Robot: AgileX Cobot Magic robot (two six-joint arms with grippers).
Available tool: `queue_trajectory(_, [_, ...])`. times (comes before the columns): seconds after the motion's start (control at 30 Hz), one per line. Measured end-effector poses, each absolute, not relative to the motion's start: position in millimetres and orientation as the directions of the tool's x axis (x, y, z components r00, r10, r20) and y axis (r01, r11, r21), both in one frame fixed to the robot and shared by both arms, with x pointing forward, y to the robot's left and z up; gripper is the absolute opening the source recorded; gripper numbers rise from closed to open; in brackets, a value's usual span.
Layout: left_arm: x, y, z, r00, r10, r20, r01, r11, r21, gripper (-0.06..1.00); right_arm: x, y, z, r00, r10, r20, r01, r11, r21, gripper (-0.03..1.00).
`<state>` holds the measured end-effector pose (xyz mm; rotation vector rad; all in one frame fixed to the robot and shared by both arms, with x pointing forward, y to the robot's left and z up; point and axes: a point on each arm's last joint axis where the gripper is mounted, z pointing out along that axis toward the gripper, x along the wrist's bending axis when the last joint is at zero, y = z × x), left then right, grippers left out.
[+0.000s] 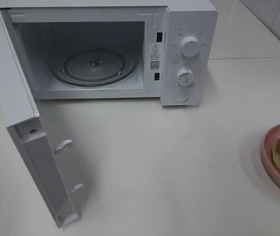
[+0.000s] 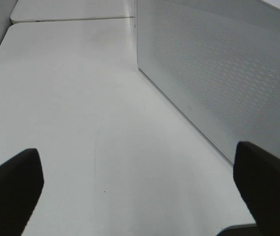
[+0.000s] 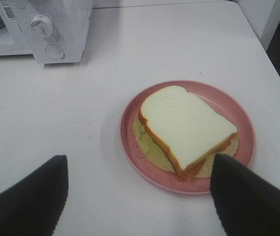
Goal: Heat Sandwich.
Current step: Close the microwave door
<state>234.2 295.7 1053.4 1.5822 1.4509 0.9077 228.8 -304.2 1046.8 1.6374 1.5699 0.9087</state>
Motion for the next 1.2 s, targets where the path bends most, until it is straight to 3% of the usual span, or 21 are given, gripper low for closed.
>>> queue_trajectory(0.77, [256.3,295.7,1065.6,0.083,0.997,-0.008,0.444,-0.029,0.896,0.96,228.8,-304.2,1046.8,0.027,0.999,0.027,0.521,-0.037,0.853,0.77])
queue_trajectory(0.93, [273.4,297.3,1070.6,0.068,0.998,0.012,0.437,-0.041,0.899,0.82,228.8,-304.2,1046.8,0.027,0.999,0.027,0.521,-0.037,0.853,0.77])
queue_trajectory(0.97, [280.6,297.4,1072.7,0.066,0.998,0.013,0.426,-0.040,0.904,0.73,228.8,-304.2,1046.8,0.027,0.999,0.027,0.521,-0.037,0.853,0.77])
queue_trajectory(1.0, [280.6,297.4,1072.7,0.066,0.998,0.013,0.426,-0.040,0.904,0.73,228.8,-304.2,1046.8,0.027,0.999,0.027,0.521,-0.037,0.853,0.77])
queue_trajectory(1.1, [294.1,297.4,1070.8,0.062,0.998,0.014,0.431,-0.039,0.902,0.57,228.8,-304.2,1046.8,0.027,0.999,0.027,0.521,-0.037,0.853,0.77])
queue_trajectory(1.13, [303.2,297.3,1066.1,0.061,0.998,0.013,0.448,-0.038,0.893,0.44,228.8,-304.2,1046.8,0.027,0.999,0.027,0.521,-0.037,0.853,0.77])
queue_trajectory(1.2, [307.4,297.4,1064.0,0.060,0.998,0.013,0.452,-0.039,0.891,0.39,228.8,-304.2,1046.8,0.027,0.999,0.027,0.521,-0.037,0.853,0.77])
